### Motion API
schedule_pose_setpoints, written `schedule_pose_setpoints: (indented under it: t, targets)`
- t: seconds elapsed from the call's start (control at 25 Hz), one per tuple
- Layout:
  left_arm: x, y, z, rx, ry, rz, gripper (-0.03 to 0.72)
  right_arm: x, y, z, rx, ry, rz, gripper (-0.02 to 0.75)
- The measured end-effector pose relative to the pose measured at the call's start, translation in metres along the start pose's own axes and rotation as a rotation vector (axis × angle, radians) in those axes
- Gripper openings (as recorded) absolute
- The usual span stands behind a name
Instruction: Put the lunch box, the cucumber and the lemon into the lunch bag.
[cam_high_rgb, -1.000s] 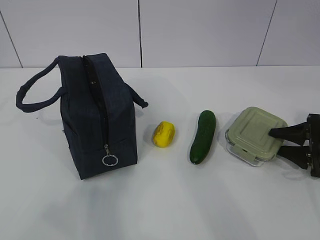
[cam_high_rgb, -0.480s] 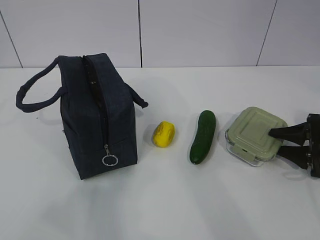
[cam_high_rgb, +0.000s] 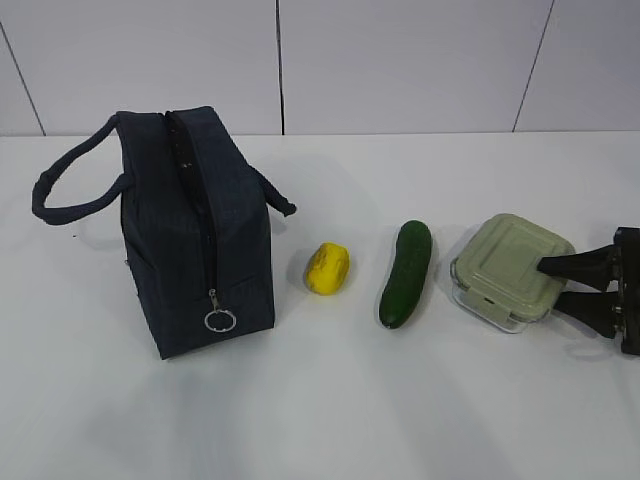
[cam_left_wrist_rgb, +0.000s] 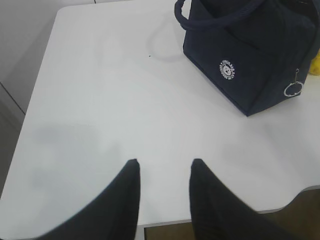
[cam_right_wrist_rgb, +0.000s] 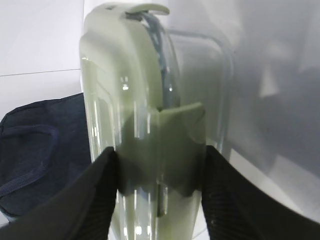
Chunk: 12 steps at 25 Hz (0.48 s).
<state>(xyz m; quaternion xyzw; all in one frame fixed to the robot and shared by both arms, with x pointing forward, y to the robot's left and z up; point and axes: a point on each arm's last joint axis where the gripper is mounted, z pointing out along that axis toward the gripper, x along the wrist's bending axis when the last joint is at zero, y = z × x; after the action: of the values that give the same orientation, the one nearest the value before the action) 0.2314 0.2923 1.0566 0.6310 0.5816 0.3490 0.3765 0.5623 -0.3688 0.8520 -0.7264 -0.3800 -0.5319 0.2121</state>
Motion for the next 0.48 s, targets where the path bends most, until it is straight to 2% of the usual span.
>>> schedule_pose_setpoints:
  t: [0.48]
  targets:
    - [0.0, 0.0, 0.0, 0.0, 0.0, 0.0, 0.24, 0.0052, 0.0006, -0.0027, 0.008, -0.028, 0.016, 0.375]
